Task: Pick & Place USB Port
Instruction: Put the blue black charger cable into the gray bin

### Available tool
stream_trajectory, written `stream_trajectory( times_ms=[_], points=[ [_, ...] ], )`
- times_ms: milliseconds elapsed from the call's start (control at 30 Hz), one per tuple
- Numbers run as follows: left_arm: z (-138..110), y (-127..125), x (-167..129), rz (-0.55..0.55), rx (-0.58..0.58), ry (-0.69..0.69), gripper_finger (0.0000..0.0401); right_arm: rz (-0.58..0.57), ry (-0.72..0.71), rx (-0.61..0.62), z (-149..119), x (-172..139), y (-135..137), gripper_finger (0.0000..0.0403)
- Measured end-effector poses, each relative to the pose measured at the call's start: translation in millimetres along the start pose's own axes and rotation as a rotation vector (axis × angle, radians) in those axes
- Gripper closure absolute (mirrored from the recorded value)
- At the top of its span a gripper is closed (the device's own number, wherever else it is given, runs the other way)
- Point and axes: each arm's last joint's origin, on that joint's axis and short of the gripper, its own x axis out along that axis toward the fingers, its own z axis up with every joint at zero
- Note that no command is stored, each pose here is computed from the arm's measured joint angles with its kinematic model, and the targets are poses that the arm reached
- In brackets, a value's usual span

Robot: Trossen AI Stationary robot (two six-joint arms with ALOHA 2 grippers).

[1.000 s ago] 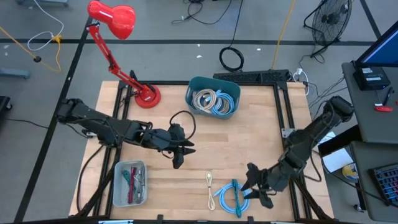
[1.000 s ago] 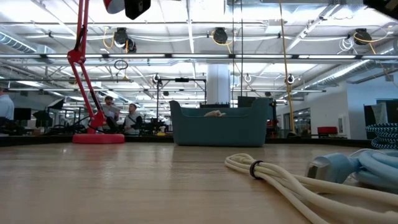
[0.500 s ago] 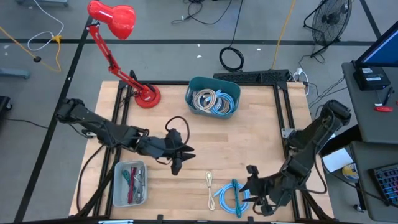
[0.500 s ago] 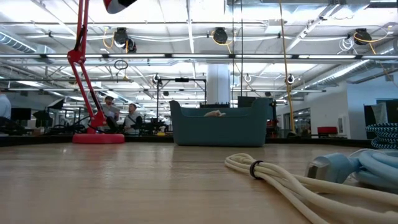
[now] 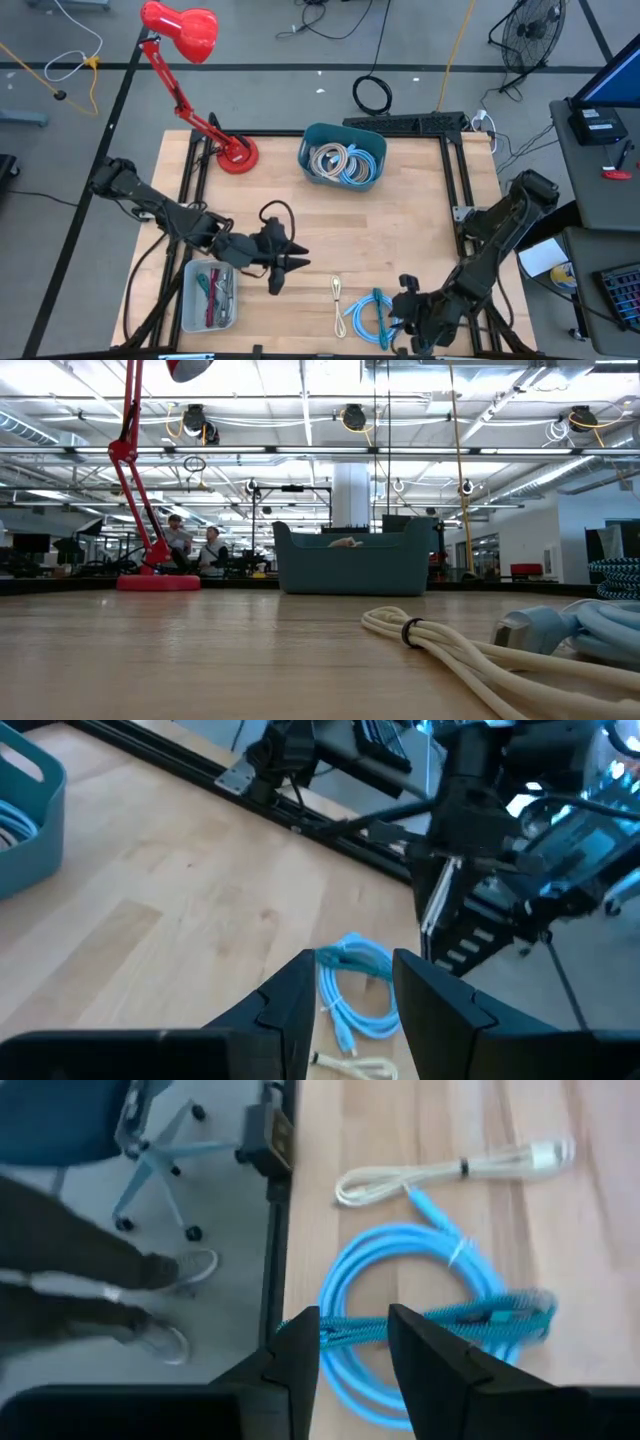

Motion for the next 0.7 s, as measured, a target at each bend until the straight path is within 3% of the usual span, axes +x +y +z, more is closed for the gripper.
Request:
stream_trajectory(
  times_ms=[233,433,700],
  points=[
    [-11.5,-5.3,-5.0,0.000,0.105,0.063,0.0265,-0.018,0.079,0.369,-5.8,27.8,-0.5,0.0304],
    [-21.1,-6.7,-8.9,0.014,0.194,0.126,0.0265,-0.064,0.288,0.689,-12.0,59.0,-11.0,0.0303],
    [-27.2,-7.9,-11.5,-0.011,0.272,0.184,0.0265,-0.104,0.287,0.874,-2.1,81.2,-26.3,0.0303]
  ],
)
